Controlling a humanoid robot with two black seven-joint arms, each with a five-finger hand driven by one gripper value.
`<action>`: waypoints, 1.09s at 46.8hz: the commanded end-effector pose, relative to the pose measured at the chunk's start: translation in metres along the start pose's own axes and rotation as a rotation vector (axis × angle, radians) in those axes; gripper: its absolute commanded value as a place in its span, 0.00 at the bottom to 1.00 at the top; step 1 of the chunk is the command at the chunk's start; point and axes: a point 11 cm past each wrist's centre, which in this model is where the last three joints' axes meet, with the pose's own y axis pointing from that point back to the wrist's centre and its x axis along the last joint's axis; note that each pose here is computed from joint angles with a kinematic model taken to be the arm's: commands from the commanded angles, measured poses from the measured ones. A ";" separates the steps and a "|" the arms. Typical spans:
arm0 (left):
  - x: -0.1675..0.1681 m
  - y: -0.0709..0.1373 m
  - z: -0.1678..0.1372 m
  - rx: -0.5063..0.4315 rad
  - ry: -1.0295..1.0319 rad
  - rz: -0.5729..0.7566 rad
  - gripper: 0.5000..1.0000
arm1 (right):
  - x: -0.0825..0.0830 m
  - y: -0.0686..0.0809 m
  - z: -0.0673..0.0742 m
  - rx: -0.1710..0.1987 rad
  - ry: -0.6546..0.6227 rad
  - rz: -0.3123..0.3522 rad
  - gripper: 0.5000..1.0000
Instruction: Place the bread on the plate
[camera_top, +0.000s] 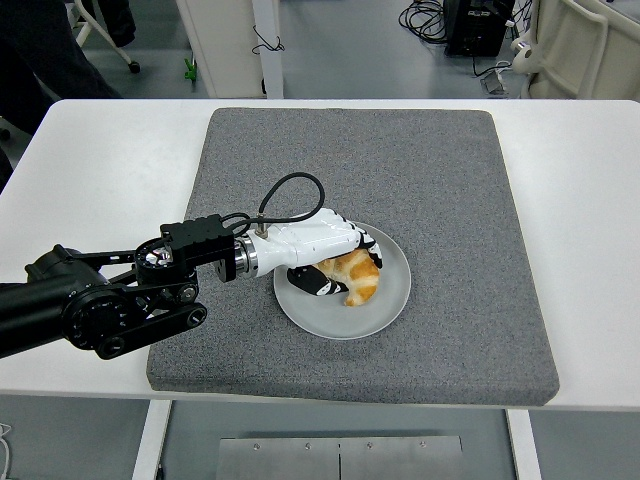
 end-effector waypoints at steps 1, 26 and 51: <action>-0.003 0.000 0.001 -0.002 0.007 -0.003 0.21 | 0.000 0.000 0.000 0.000 0.000 0.000 1.00; 0.006 0.004 -0.005 0.014 0.045 0.027 0.87 | 0.000 0.000 0.000 0.000 0.000 0.000 1.00; 0.047 0.015 -0.012 -0.040 0.246 0.176 0.93 | 0.000 0.000 0.000 0.000 0.000 0.000 1.00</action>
